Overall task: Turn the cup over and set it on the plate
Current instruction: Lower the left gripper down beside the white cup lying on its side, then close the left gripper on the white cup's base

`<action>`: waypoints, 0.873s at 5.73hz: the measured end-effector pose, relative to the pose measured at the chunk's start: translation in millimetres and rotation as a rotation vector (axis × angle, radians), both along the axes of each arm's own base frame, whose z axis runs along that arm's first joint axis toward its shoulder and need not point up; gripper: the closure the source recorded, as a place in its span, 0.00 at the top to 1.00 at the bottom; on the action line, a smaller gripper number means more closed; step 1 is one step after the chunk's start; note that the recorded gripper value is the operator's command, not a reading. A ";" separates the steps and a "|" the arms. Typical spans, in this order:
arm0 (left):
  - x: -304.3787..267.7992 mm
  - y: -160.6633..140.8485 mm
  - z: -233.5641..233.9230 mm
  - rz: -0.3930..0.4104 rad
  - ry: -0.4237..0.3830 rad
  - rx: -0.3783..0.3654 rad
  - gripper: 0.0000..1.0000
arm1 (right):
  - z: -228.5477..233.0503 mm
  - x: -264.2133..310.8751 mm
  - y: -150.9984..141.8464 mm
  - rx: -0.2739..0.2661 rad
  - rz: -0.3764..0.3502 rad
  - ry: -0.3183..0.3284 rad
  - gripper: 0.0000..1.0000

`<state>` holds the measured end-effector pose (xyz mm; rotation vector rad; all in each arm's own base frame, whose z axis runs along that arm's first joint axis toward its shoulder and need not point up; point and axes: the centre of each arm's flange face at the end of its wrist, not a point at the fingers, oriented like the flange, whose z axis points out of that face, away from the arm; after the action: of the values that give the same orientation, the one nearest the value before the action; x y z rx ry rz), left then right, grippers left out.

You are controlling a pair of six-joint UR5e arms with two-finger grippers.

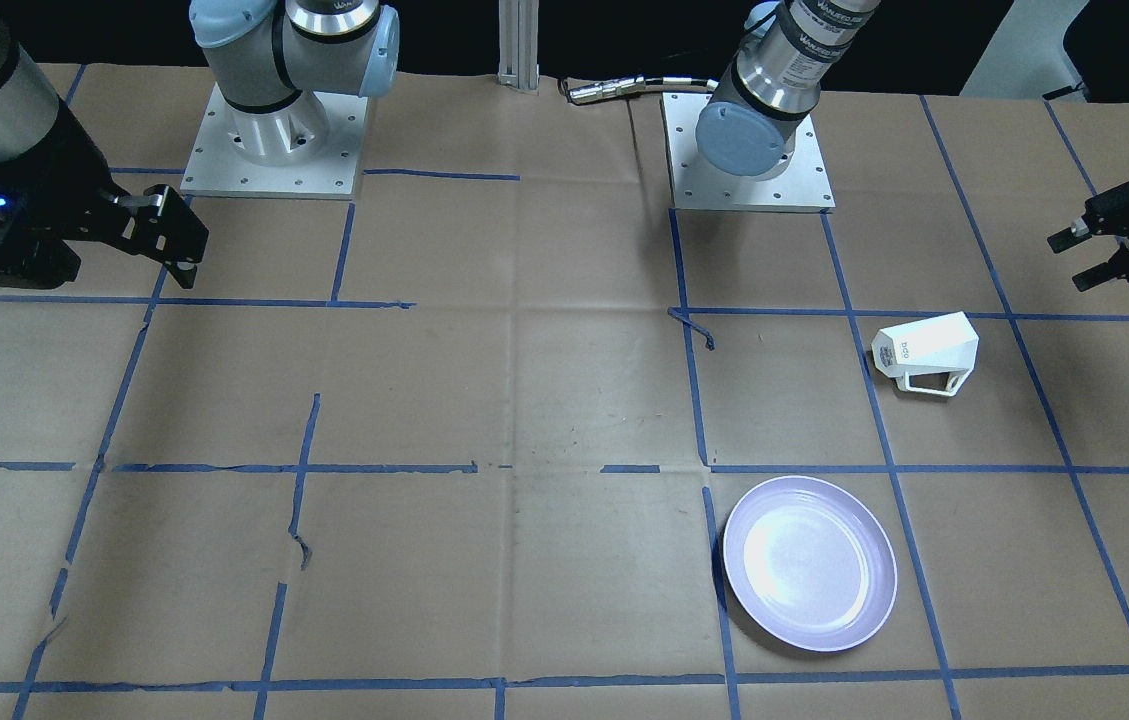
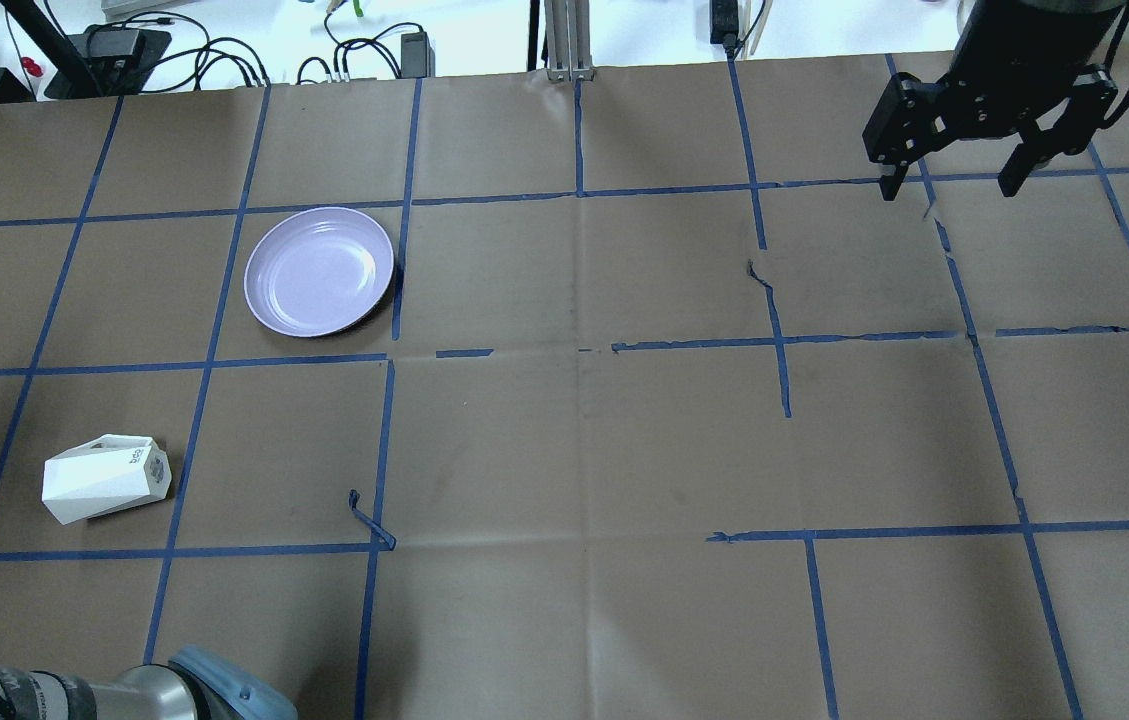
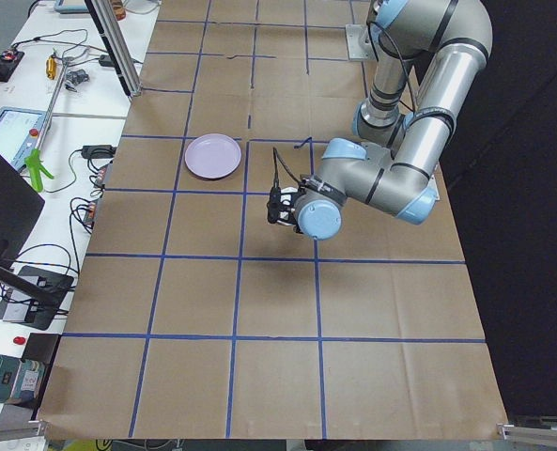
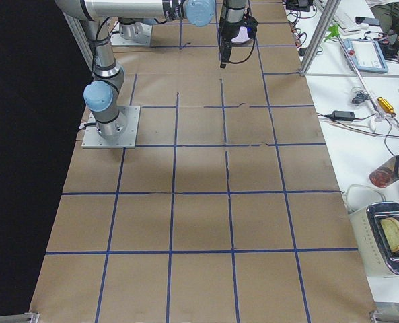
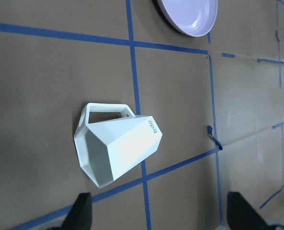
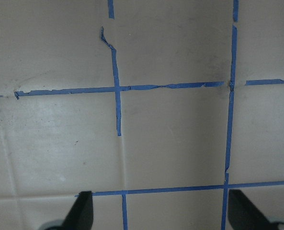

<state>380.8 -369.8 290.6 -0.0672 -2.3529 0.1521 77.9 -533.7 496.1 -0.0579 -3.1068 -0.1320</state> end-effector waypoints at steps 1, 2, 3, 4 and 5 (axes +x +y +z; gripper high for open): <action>11.8 2.3 -46.1 0.001 0.123 -0.023 0.98 | 0.1 0.0 0.0 0.000 0.000 0.000 1.00; 15.7 1.8 -92.4 -0.007 0.230 -0.041 0.98 | 0.0 0.0 0.0 0.000 0.000 0.000 1.00; 14.0 0.9 -133.6 -0.003 0.327 -0.056 0.98 | 0.0 0.0 0.0 0.000 0.000 0.000 1.00; 8.2 1.8 -163.4 0.008 0.409 -0.054 0.98 | 0.0 0.0 0.0 0.000 0.000 0.000 1.00; 0.2 3.3 -182.5 0.024 0.483 -0.047 0.94 | 0.0 0.0 0.0 0.000 0.000 0.000 1.00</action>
<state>381.1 -366.5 108.1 -0.0214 -1.8687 0.2103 77.9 -533.7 496.1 -0.0580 -3.1067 -0.1320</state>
